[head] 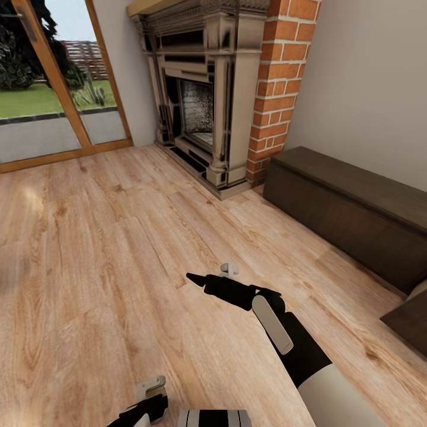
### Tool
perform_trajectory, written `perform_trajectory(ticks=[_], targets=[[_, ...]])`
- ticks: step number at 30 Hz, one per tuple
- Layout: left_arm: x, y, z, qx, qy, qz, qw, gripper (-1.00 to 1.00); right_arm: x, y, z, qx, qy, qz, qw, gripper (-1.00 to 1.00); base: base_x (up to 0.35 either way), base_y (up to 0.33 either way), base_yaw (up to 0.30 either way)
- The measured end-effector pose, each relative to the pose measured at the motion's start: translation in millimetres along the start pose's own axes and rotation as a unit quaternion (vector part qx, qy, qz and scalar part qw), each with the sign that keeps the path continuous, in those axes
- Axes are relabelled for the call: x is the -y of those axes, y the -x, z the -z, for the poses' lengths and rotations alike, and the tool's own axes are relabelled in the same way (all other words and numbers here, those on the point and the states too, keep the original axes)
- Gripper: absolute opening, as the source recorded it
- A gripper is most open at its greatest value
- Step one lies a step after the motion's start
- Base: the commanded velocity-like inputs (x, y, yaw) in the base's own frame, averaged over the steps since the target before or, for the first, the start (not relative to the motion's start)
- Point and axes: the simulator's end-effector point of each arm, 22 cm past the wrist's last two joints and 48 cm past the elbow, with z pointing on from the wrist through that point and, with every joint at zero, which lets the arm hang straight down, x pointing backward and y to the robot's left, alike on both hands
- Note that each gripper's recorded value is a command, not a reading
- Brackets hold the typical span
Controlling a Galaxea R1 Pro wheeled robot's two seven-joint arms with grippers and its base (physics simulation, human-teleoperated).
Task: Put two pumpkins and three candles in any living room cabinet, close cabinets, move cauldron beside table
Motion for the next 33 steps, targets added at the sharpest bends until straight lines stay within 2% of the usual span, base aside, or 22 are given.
perform_trajectory(ticks=[26, 27, 33], targets=[[2.9, -1.2, -0.3, -0.002, -0.010, 0.003, 0.9999, 1.00, 0.1, -0.1, 0.0, 0.000, 0.000, 0.000, 1.0000, 1.00, 0.017, 0.000, 0.000], [3.0, -1.2, -0.2, -0.002, -0.010, 0.003, 0.9999, -1.00, 0.1, -0.2, 0.0, 0.000, 0.000, 0.000, 1.0000, 1.00, 0.000, 0.000, 0.000], [5.4, -2.6, -0.3, -0.003, -0.016, 0.002, 0.9999, -1.00, 0.0, 0.0, 0.0, 0.000, 0.000, 0.000, 1.0000, 1.00, 0.000, 0.000, 0.000]])
